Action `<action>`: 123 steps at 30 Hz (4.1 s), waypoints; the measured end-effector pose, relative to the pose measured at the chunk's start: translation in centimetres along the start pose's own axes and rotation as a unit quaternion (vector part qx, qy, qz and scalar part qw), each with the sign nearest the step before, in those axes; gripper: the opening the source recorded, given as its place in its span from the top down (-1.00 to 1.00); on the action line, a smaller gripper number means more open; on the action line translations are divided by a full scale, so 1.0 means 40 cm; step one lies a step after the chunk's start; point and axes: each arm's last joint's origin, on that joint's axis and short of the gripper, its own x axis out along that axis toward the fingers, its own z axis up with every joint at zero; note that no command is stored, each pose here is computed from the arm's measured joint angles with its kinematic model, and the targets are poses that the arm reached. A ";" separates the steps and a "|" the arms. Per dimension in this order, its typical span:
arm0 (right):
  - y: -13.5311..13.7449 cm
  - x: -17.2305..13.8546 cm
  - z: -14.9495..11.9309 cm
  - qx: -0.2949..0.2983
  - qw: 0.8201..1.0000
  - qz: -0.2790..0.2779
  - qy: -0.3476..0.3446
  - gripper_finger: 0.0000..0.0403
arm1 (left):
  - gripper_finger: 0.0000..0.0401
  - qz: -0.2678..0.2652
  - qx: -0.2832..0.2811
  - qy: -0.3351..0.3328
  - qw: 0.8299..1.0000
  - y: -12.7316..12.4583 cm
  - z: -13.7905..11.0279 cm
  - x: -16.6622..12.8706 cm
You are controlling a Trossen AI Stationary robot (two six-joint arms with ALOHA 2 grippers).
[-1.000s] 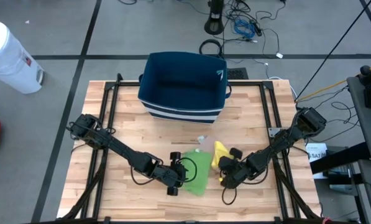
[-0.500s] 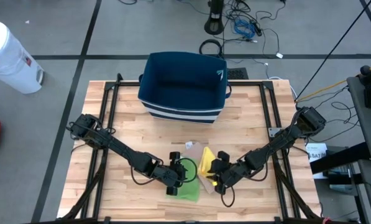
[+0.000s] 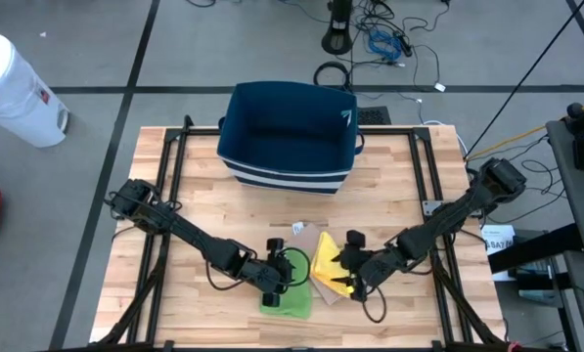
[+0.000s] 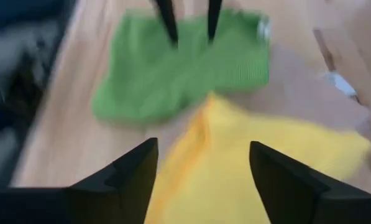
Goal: Fold towel
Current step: Adjust the stacked towels
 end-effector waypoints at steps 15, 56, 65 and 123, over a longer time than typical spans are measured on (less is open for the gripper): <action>-0.010 0.020 -0.049 -0.220 0.970 0.026 0.102 0.09 | 0.19 0.010 -0.017 0.001 1.000 0.023 0.004 0.007; -0.056 0.178 -0.032 0.013 0.999 -0.023 0.035 0.09 | 0.19 0.019 -0.030 0.019 0.999 0.038 -0.002 0.011; -0.034 0.031 0.068 -0.062 0.998 0.001 -0.016 0.09 | 0.19 0.020 -0.029 0.023 0.999 0.039 -0.004 0.011; -0.309 0.234 0.061 -0.146 0.977 0.129 0.087 0.09 | 0.19 0.024 -0.037 0.010 0.999 0.055 0.005 0.016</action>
